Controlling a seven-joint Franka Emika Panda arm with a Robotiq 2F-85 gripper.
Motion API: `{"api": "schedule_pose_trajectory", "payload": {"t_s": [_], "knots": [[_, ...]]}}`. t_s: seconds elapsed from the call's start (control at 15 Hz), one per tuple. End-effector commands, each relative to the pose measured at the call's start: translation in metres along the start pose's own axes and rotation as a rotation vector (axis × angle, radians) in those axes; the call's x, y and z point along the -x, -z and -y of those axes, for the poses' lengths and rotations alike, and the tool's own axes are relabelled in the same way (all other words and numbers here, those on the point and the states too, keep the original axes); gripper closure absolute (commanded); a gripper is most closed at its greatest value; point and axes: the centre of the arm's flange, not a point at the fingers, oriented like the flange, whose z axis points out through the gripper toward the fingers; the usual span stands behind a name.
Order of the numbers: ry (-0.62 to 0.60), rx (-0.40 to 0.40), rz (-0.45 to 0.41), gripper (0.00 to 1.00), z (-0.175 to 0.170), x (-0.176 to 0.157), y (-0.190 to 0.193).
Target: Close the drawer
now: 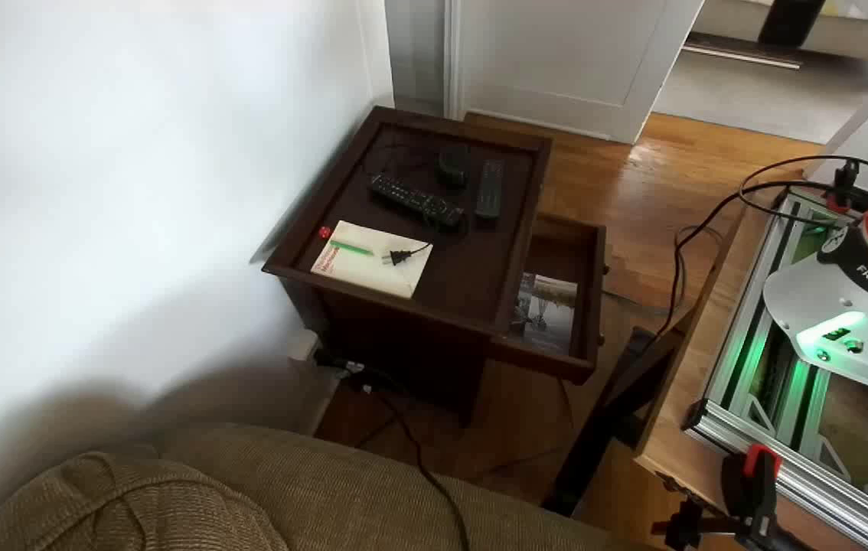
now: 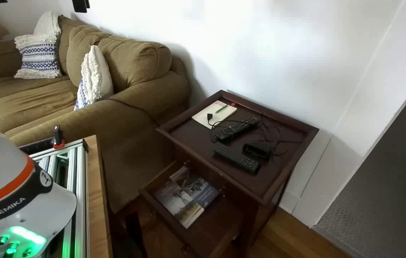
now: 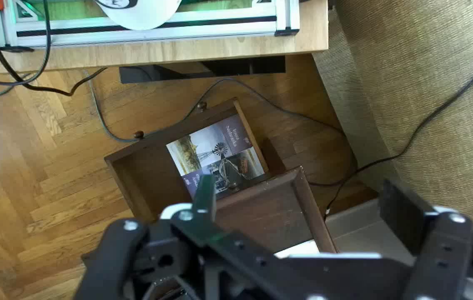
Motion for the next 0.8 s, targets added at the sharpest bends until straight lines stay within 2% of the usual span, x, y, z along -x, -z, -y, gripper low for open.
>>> {"api": "schedule_pose_trajectory", "payload": {"t_s": [0.0,0.4,0.73], "knots": [[0.0,0.0,0.0,0.0,0.0,0.0,0.0],[0.0,0.0,0.0,0.0,0.0,0.0,0.0],[-0.032,-0.037,0.0,0.0,-0.067,-0.047,-0.025]]}}
